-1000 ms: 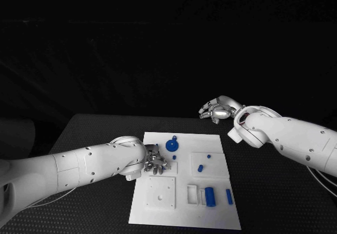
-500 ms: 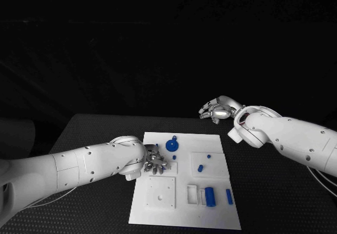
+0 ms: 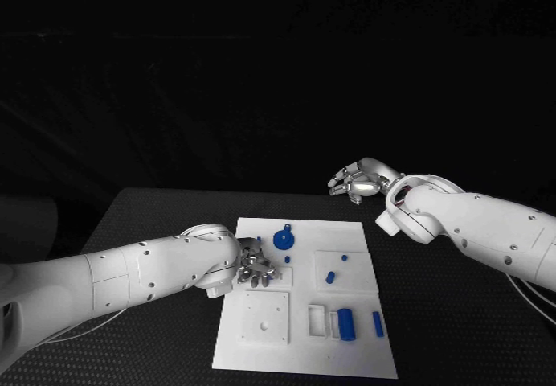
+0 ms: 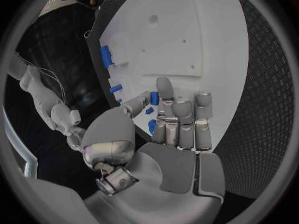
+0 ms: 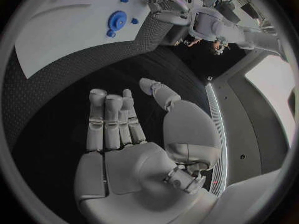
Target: Assemble the parts on the task board
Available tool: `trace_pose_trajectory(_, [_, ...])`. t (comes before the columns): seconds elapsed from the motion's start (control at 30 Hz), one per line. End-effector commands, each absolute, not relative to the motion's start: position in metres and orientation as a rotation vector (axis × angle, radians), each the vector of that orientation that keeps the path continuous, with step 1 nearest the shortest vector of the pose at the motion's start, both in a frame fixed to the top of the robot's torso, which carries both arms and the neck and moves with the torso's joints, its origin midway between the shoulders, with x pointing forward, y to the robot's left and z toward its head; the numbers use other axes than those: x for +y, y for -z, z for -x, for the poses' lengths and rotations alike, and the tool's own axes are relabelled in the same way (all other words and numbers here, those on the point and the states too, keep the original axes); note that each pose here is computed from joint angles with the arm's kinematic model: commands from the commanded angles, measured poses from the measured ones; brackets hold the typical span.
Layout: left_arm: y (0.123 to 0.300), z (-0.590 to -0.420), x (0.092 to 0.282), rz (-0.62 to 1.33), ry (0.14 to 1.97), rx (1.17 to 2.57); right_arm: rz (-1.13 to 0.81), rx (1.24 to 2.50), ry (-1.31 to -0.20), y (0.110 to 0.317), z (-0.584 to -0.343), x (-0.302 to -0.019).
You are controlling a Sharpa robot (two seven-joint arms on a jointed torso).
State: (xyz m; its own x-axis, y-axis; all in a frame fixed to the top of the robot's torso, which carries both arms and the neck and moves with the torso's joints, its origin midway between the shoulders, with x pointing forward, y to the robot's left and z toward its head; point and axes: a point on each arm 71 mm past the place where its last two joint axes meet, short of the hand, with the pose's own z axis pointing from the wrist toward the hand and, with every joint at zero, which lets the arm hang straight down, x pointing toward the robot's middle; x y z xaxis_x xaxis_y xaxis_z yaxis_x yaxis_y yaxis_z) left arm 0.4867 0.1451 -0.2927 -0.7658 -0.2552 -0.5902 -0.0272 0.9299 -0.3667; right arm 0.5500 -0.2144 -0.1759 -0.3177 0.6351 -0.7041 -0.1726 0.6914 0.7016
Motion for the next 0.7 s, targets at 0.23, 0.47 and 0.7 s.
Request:
trace_pose_trajectory(0.23, [0.2922,-0.4895,0.148,0.197,0.422,2.382,-0.364,1.726,-0.853,0.1765,-0.5496,-0.2134])
trace_pose_trajectory(0.47, [0.292,-0.4904,0.1462,0.183,0.418,2.391,-0.363,1.729,-0.855,0.1766,-0.5495,-0.2129])
trace_pose_trajectory(0.7, [0.2913,-0.4914,0.1449,0.175,0.413,2.391,-0.363,1.731,-0.855,0.1767,-0.5495,-0.213])
